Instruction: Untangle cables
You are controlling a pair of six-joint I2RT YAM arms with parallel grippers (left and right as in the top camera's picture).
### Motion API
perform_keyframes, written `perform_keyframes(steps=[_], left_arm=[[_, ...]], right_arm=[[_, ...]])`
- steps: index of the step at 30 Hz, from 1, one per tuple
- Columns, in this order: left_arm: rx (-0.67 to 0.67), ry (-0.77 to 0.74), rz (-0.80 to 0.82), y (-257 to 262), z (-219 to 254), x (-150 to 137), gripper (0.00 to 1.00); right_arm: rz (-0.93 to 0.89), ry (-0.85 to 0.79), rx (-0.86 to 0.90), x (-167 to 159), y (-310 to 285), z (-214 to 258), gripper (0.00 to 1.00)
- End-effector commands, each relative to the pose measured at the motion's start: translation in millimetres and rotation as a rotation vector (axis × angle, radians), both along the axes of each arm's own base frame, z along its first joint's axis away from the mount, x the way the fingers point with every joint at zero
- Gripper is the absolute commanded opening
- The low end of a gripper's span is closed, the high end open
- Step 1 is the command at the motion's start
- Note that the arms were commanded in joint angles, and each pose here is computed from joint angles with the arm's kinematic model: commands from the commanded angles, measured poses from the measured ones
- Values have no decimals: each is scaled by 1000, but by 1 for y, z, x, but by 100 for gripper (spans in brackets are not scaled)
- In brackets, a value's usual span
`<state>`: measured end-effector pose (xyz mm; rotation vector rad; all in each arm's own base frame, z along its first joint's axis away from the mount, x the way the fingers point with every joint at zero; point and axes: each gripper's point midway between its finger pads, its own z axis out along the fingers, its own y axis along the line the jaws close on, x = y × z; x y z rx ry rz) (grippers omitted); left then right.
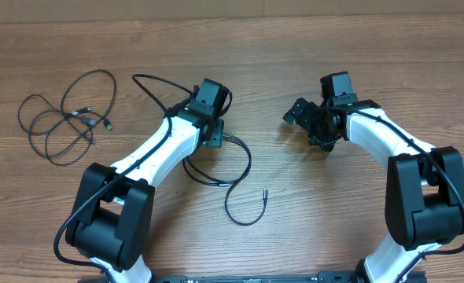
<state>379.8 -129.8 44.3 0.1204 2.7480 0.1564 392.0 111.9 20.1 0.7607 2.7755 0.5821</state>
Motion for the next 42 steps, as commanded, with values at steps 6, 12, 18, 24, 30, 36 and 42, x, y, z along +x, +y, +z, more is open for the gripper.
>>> perform_keyframes(steps=[6,12,18,24,30,36,42], left_arm=[[50,78,4,31,-29,-2,58],[34,144,-12,41,-60,0,52],[12,110,33,46,-50,13,4],[-131,128,-12,18,-11,19,4],[-323,-21,-90,-11,78,23,4],[-453,-163,-171,-24,157,4,4],[-435,-192,-260,-22,180,-16,4]], right_arm=[[1,-16,2,5,2,5,100],[1,-16,2,5,2,5,100],[1,-16,2,5,2,5,100],[1,-16,2,5,2,5,100],[1,-16,2,5,2,5,100],[1,-16,2,5,2,5,100],[1,-16,2,5,2,5,100]])
